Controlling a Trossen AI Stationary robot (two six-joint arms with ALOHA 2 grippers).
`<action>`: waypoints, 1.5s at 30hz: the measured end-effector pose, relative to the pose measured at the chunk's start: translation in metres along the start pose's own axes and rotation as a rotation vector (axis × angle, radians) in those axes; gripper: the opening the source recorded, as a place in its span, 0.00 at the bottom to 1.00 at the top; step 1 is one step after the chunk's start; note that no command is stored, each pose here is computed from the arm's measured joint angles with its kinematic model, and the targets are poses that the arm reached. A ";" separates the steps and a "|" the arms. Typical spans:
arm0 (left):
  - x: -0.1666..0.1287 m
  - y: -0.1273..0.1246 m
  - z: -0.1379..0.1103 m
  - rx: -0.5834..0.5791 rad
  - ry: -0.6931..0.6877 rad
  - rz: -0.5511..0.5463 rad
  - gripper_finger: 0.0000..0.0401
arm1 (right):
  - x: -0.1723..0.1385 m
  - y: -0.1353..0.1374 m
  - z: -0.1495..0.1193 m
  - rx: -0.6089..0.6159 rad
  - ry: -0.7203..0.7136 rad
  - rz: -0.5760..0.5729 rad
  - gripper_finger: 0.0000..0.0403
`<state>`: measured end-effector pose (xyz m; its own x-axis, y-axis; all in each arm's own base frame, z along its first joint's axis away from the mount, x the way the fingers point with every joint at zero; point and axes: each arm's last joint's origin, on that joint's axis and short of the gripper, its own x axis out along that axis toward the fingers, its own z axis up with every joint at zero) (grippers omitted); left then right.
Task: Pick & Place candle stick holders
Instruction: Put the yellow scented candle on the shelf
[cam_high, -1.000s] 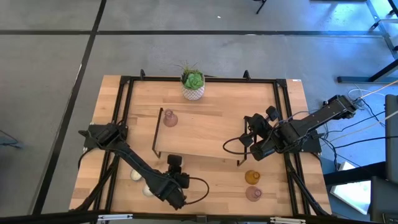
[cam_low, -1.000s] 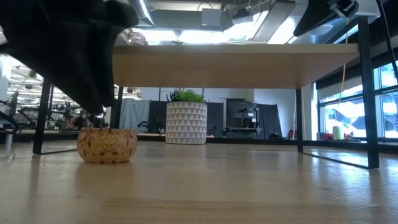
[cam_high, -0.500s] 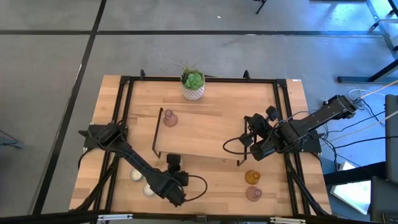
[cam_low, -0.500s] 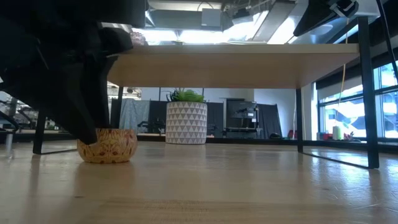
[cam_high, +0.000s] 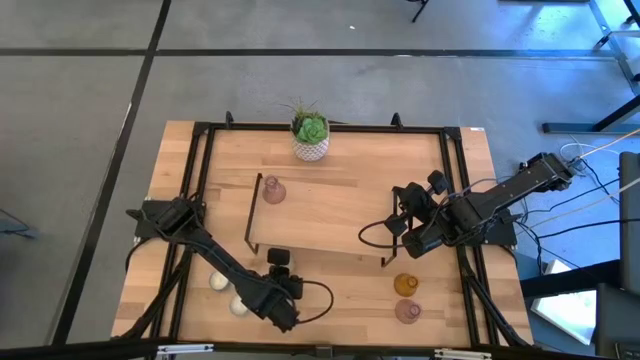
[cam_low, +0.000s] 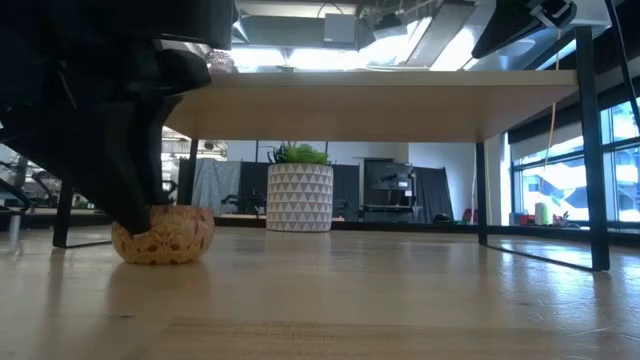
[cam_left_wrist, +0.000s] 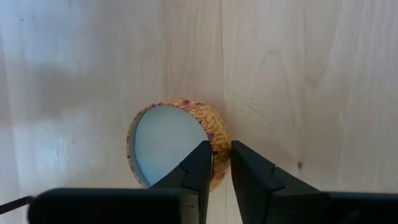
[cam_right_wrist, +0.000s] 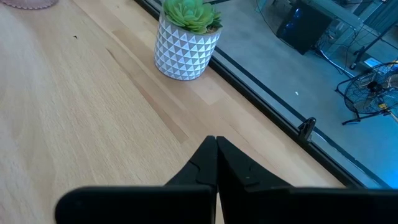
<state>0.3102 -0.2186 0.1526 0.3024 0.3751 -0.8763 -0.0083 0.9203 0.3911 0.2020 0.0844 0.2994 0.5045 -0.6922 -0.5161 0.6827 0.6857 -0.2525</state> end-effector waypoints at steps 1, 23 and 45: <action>0.000 0.000 0.000 -0.001 0.003 -0.004 0.13 | 0.000 0.000 0.000 0.000 0.000 0.000 0.00; -0.019 0.006 0.013 -0.038 0.047 -0.106 0.01 | 0.000 0.000 0.000 0.000 0.000 0.000 0.00; -0.191 0.099 0.069 -0.067 -0.102 -0.324 0.00 | 0.000 0.000 0.000 0.006 -0.001 0.002 0.00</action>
<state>0.3177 -0.2072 0.3782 0.3931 0.0525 -0.9180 0.0420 0.9963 0.0749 0.2023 0.0845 0.2995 0.5062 -0.6913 -0.5157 0.6847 0.6857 -0.2470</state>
